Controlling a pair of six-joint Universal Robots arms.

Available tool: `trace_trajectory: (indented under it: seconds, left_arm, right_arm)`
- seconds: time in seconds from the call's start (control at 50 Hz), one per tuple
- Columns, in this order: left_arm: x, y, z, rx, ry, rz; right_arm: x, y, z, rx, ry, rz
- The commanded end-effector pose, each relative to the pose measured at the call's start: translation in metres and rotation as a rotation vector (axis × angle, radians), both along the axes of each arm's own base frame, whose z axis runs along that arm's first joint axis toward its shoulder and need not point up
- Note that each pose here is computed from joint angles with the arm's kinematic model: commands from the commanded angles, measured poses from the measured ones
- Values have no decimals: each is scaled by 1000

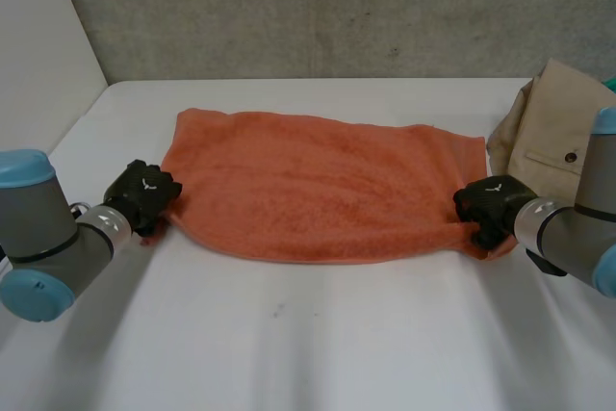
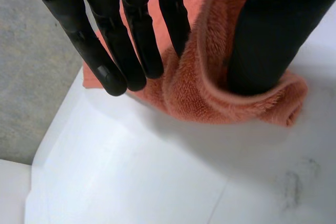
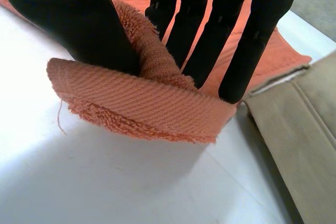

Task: Fold the laundry.

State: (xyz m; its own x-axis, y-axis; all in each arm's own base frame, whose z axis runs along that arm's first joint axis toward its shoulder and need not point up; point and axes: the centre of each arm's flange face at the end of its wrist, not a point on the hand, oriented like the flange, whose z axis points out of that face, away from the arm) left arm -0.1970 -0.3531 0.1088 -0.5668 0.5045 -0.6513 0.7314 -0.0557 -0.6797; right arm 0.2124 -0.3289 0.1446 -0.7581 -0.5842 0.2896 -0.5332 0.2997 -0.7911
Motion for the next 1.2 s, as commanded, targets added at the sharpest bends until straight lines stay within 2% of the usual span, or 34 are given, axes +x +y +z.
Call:
trace_trajectory:
  seconds: [0.02,0.22,0.32,0.5,0.58,0.66,0.68,0.78,0.86,0.98,1.06,1.14,1.2]
  left_arm:
    - [1,-2,2,48,52,27]
    - [17,-12,15,56,172,132]
    - [19,-15,22,68,241,150]
    - [20,-2,32,158,238,143]
    - [28,10,55,151,187,144]
    - [38,30,76,149,74,141]
    - [40,45,78,186,-9,124]
    - [51,81,81,308,-232,78]
    - [56,92,80,357,-344,23]
    - [40,76,82,265,-328,-1]
    - [22,41,84,131,-263,7]
    - [6,-9,109,-90,-172,42]
    - [-3,-47,155,-316,-37,98]
  right_arm:
    - [-11,-9,10,-1,-41,-61]
    - [-18,-19,14,-22,-40,-85]
    - [-18,-18,15,-23,-41,-87]
    - [-18,-15,27,-45,-34,-77]
    - [-16,-8,37,-57,19,-31]
    - [-18,8,44,-23,163,79]
    - [-20,19,43,33,242,144]
    - [-25,51,50,194,446,363]
    - [-26,45,53,176,483,335]
    - [-16,29,44,125,453,285]
    - [-2,13,37,52,425,270]
    - [15,-15,50,-126,356,172]
    - [26,-48,89,-378,231,37]
